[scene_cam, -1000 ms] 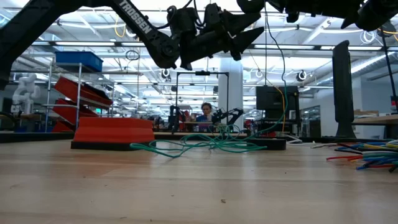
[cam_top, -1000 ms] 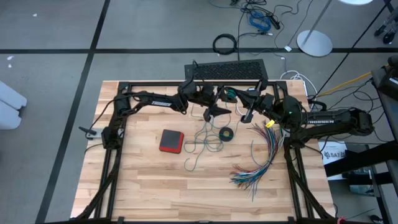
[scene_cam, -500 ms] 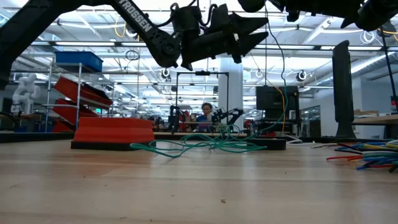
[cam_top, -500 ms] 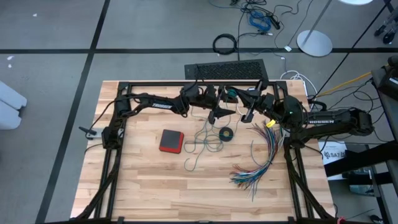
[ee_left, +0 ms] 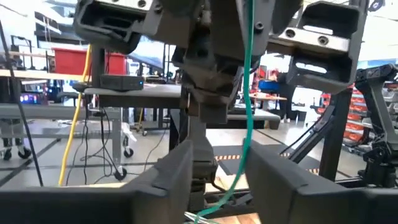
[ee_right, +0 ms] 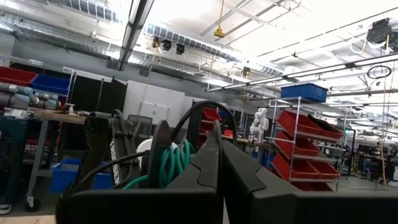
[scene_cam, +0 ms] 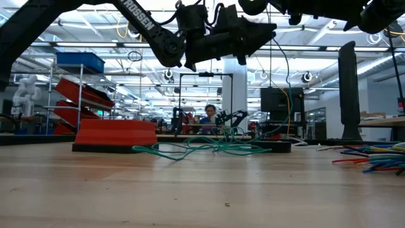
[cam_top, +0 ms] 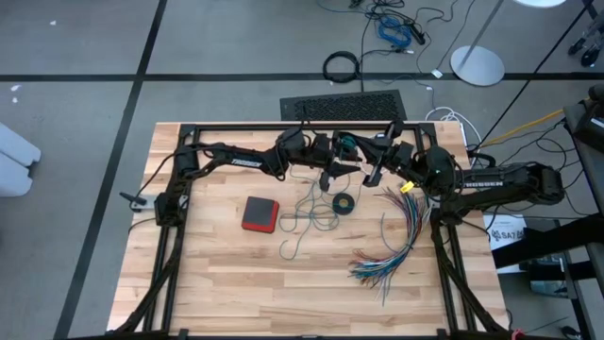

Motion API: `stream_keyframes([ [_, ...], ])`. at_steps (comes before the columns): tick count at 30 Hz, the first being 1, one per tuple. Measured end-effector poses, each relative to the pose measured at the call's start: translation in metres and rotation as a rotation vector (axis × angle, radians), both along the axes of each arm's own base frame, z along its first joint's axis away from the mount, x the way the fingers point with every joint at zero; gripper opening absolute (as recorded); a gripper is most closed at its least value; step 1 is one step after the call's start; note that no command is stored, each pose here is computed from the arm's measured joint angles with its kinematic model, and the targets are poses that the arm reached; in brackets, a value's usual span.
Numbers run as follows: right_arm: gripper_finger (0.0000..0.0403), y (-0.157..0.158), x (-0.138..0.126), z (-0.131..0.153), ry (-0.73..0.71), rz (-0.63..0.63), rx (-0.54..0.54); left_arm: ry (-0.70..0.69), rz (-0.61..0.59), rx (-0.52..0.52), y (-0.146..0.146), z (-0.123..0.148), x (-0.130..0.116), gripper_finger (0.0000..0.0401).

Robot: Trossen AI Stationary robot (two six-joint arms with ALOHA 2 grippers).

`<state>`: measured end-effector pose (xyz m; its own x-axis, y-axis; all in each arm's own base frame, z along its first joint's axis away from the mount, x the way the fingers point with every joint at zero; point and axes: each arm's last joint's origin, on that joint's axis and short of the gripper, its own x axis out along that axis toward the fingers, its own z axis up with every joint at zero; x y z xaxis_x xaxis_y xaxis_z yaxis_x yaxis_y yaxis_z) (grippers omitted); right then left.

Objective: Coiling cords
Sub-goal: Coil the green wire cable on the spool

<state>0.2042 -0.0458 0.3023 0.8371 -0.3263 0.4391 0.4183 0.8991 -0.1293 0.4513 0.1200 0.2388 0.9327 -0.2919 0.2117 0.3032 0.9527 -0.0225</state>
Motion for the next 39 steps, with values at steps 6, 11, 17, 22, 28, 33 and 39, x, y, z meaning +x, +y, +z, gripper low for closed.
stream_keyframes([
  [6, 0.0, 0.0, 0.0, 0.0, 0.004, 0.0, 0.001, 0.062, -0.011, 0.01, 0.012, -0.006, -0.003, 0.0074],
  [11, 0.0, 0.0, 0.001, -0.002, 0.023, 0.0, 0.005, 0.118, 0.005, 0.016, 0.029, -0.012, -0.008, 0.0023],
  [17, 0.0, -0.001, 0.004, -0.012, 0.138, -0.025, 0.027, 0.155, -0.024, -0.034, 0.06, -0.014, -0.021, 0.0006],
  [22, 0.0, -0.004, 0.006, -0.021, 0.246, -0.12, 0.018, 0.224, -0.029, -0.095, 0.081, -0.02, -0.031, 0.0003],
  [28, 0.0, -0.006, 0.006, -0.027, 0.335, -0.208, -0.003, 0.299, -0.032, -0.125, 0.089, -0.028, -0.035, 0.0002],
  [33, 0.0, -0.007, 0.006, -0.038, 0.453, -0.243, 0.009, 0.347, -0.022, -0.14, 0.096, -0.033, -0.04, 0.0001],
  [39, 0.0, -0.009, 0.005, -0.045, 0.541, -0.295, 0.016, 0.382, -0.015, -0.159, 0.101, -0.037, -0.043, 0.0001],
])
